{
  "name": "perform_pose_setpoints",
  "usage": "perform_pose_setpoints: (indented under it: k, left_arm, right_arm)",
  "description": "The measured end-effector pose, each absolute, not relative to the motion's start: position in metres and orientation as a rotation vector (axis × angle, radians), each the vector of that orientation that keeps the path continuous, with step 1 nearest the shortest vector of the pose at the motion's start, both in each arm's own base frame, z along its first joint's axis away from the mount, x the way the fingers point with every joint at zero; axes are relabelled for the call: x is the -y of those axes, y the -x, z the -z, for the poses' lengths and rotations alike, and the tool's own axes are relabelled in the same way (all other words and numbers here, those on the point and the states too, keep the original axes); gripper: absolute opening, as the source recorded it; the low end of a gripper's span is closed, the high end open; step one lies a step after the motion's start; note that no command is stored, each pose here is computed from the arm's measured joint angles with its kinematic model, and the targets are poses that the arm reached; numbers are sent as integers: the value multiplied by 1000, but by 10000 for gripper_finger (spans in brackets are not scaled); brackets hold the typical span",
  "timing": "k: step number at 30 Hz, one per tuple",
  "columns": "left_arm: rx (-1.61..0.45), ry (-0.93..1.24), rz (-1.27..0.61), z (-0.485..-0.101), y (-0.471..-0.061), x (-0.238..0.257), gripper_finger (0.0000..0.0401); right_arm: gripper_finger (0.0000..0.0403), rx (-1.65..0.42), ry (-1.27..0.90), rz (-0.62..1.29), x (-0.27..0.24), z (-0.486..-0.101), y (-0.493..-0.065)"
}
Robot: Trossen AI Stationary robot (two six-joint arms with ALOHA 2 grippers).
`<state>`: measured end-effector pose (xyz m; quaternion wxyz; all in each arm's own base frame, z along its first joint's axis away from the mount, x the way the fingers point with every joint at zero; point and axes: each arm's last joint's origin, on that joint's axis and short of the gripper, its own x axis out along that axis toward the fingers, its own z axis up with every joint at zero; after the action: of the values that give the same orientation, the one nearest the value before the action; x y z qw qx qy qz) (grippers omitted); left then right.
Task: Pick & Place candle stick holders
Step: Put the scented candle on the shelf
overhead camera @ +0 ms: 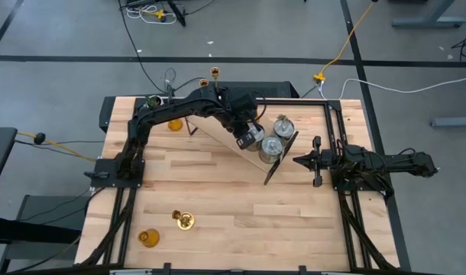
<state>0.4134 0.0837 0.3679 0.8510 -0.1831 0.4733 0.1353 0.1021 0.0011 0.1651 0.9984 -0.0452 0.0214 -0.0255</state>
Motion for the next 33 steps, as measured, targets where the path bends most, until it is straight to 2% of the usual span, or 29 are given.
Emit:
perform_pose_setpoints:
  k: [8, 14, 22, 33]
  left_arm:
    - [-1126, 352, -301, -364, -401, -82, 6]
    - [-1143, 272, -341, -356, -407, -81, 4]
    - [-1197, 267, -332, -334, -421, -80, 5]
    - [-1105, 266, -328, -332, -434, -82, 4]
  right_arm:
    - [3, -43, 90, 51, -1, -165, -102]
    - [3, -43, 90, 51, -1, -165, -102]
    - [3, -43, 90, 51, -1, -165, -102]
    - [3, -43, 90, 51, -1, -165, -102]
